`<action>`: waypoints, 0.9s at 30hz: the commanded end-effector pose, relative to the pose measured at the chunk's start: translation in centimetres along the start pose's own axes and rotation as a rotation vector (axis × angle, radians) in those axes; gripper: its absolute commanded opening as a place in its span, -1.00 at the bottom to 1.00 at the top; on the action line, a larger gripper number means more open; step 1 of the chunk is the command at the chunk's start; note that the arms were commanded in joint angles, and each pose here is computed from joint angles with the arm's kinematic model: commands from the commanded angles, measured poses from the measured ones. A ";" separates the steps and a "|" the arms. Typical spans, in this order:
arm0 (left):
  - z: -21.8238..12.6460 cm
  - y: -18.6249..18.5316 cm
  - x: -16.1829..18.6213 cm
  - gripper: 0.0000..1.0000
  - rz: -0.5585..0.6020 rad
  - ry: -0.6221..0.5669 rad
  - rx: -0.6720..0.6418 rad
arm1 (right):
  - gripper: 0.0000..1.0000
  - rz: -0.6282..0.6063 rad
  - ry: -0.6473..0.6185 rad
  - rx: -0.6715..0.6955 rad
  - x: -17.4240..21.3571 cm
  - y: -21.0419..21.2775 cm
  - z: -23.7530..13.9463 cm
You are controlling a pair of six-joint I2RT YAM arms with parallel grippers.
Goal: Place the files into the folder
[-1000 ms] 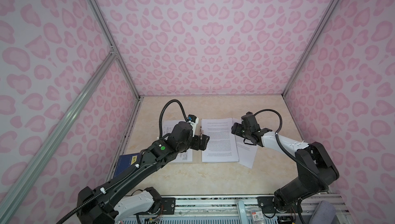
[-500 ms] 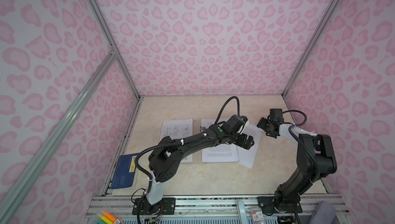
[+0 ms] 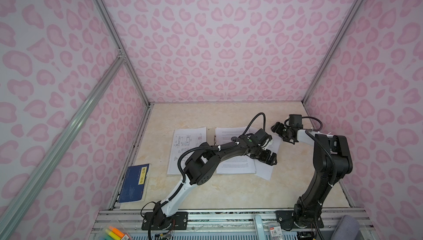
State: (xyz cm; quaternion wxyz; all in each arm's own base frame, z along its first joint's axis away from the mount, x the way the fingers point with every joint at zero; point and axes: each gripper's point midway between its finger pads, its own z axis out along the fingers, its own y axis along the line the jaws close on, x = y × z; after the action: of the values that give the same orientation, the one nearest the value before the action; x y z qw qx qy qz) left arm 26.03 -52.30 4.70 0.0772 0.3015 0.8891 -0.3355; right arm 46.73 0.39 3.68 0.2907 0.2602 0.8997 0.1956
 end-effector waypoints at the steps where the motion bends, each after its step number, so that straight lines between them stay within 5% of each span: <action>1: 0.7 0.4 1.0 0.96 -0.016 0.042 0.004 | 0.59 0.055 0.142 -0.004 3.7 -0.6 -0.3; 11: 1.9 1.8 1.7 0.96 -0.051 0.062 -0.017 | 0.63 0.089 0.245 -0.052 6.7 -1.0 -3.2; 20: 2.3 2.1 1.8 0.96 -0.066 0.066 -0.002 | 0.95 0.216 0.224 -0.228 7.0 -0.3 -5.9; 27: 2.1 1.9 1.8 0.95 -0.064 0.064 0.005 | 0.65 0.248 0.217 -0.278 8.5 -0.3 -5.4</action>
State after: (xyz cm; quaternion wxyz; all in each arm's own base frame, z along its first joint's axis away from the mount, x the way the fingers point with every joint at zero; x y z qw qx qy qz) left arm 26.37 -53.76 4.40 0.0738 0.3014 0.8717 -0.3793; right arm 37.92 3.21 4.48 0.2075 0.2987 0.8600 0.3580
